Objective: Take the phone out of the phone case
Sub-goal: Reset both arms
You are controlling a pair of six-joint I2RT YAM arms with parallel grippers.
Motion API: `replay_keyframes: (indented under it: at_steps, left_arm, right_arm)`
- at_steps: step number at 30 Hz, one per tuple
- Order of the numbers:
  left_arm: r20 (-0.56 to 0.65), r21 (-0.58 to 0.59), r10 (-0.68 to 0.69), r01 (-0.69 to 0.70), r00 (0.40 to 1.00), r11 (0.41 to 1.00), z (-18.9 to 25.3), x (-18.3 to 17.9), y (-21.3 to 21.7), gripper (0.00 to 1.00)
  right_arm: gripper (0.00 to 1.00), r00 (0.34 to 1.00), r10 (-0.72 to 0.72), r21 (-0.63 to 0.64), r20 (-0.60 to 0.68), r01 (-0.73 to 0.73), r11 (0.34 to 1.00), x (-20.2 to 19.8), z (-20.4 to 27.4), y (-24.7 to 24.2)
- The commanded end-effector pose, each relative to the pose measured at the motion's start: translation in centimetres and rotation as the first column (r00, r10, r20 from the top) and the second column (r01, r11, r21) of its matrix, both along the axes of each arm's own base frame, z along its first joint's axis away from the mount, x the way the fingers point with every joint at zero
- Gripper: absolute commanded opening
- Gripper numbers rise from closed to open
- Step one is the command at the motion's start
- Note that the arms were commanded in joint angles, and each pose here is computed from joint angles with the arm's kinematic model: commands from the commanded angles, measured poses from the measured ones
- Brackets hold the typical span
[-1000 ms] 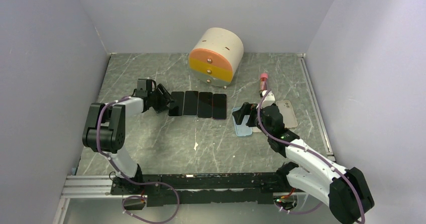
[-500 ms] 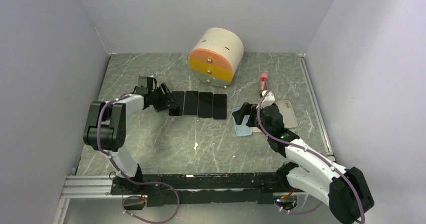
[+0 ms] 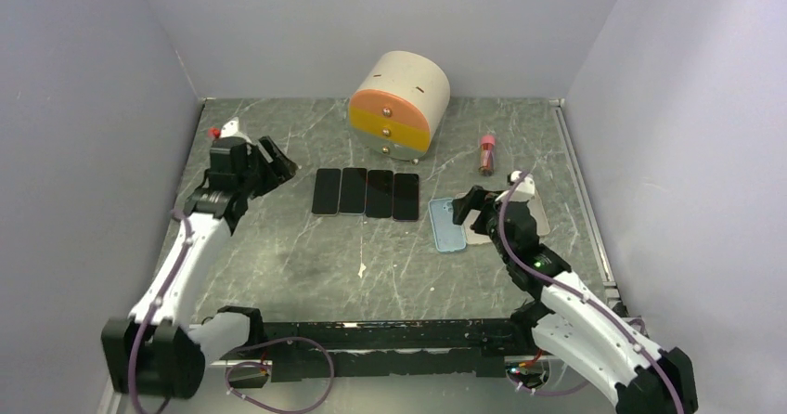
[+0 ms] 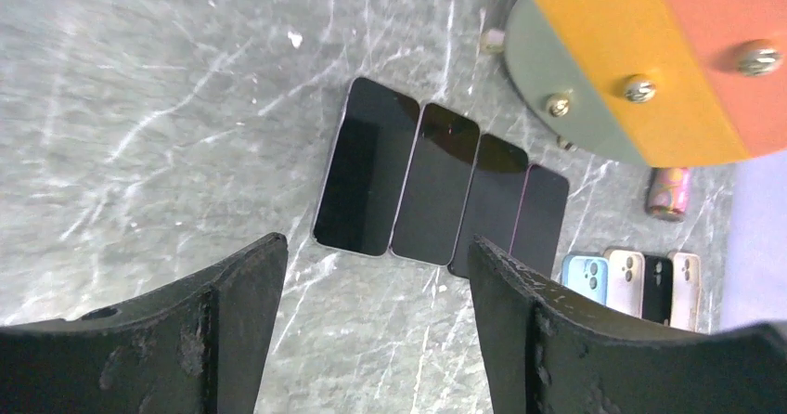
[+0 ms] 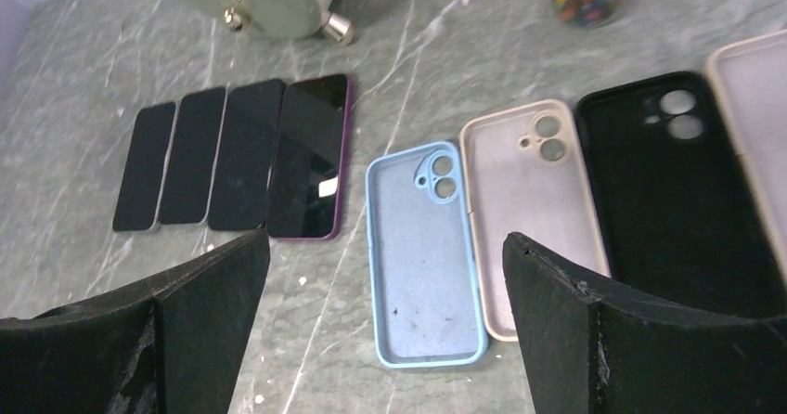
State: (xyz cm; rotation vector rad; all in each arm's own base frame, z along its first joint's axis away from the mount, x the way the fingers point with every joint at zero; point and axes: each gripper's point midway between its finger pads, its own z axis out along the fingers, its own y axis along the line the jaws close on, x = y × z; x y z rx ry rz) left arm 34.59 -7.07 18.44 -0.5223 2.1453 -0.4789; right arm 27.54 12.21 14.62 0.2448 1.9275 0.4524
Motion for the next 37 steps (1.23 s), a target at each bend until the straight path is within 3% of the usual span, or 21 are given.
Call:
replay_keyframes:
  at_steps: [1,6,11,19,28,37]
  left_arm:
    - [0.085,0.106,0.070,-0.079,0.994,0.991,4.4,-3.2,2.7,0.76]
    - [0.200,0.192,0.063,-0.103,0.978,0.976,9.1,-6.5,4.4,0.79]
    - [0.337,0.298,0.075,-0.182,0.939,0.937,13.4,-10.4,6.9,0.81]
    - [0.527,0.287,0.140,-0.330,0.838,0.899,15.5,-15.2,9.4,0.93]
    - [0.529,0.290,0.122,-0.314,0.840,0.904,13.9,-15.4,9.0,0.94]
    - [0.516,0.300,0.092,-0.280,0.852,0.912,13.6,-14.7,8.3,0.94]
  right_arm:
    - [0.99,0.988,-0.109,-0.053,0.104,0.115,0.992,-0.2,4.3,-3.1]
    - [0.99,0.960,-0.163,-0.052,0.226,0.179,0.982,-1.9,7.7,-5.7]
    - [0.99,0.938,-0.237,-0.062,0.254,0.260,0.964,-4.6,11.2,-8.7]
    - [0.99,0.887,-0.301,-0.083,0.351,0.350,0.933,-7.7,16.8,-12.5]
    - [0.99,0.854,-0.367,-0.141,0.369,0.441,0.886,-8.0,16.3,-14.5]
    - [0.99,0.870,-0.345,-0.168,0.353,0.421,0.891,-7.6,15.8,-14.0]
